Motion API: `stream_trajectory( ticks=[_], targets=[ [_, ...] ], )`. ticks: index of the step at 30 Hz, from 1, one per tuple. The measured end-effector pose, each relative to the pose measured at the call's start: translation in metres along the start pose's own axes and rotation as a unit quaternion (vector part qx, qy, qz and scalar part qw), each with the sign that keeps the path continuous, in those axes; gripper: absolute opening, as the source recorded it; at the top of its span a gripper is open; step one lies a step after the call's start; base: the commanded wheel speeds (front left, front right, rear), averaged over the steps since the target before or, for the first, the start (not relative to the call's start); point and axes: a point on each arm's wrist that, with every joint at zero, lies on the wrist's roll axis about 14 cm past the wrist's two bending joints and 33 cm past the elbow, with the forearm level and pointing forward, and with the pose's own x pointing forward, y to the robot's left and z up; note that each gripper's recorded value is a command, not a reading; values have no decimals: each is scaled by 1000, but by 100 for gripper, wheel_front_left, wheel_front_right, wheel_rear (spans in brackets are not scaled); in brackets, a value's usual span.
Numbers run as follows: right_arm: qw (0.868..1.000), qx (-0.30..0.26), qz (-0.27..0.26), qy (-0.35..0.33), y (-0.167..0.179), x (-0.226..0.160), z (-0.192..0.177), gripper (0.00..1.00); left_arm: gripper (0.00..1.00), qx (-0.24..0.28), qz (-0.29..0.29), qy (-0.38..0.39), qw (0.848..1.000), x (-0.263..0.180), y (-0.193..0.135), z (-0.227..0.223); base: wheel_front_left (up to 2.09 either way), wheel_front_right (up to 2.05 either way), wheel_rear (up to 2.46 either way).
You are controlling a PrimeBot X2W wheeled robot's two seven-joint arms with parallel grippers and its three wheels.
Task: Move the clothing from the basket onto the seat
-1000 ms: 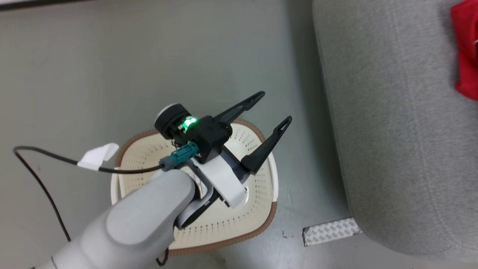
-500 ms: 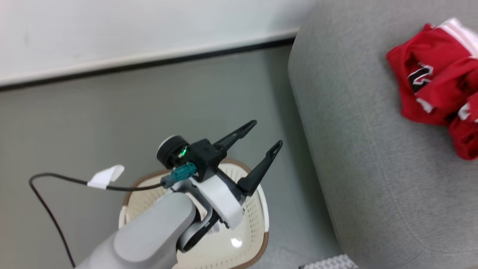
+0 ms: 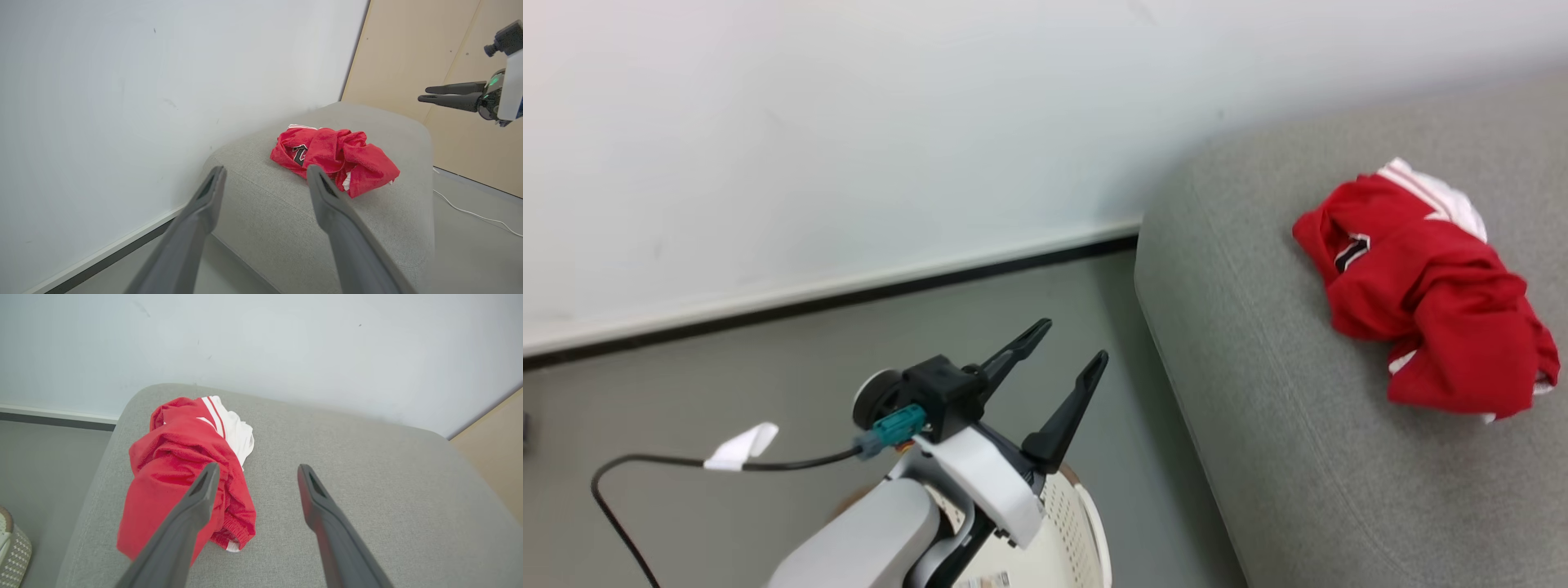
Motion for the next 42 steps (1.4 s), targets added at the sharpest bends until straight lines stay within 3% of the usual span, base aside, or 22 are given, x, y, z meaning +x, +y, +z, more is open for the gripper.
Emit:
stream_trajectory(
  ticks=[6, 11, 17, 24, 31, 37, 42],
  targets=[
    [994, 8, 31, -107, 19, -15, 45, 100, 100, 17, 44, -28, 999, -21, 9, 28, 0, 0, 0],
    [976, 17, 85, -200, 66, -14, 87, 100, 100, 35, 108, -43, 993, -48, 39, 44, 0, 0, 0],
    [955, 46, 121, -266, 106, -12, 111, 100, 100, 44, 193, -59, 978, -88, 78, 59, 0, 0, 0],
    [944, 85, 148, -283, 153, -6, 99, 100, 100, 47, 297, -63, 952, -145, 117, 61, 0, 0, 0],
    [932, 120, 154, -304, 187, -18, 91, 100, 100, 47, 403, -70, 911, -210, 141, 57, 0, 0, 0],
    [931, 158, 147, -294, 209, -32, 65, 100, 100, 37, 455, -66, 887, -248, 141, 44, 0, 0, 0],
    [940, 177, 143, -256, 226, -41, 30, 100, 100, 48, 477, -68, 875, -268, 140, 42, 0, 0, 0]
  ],
)
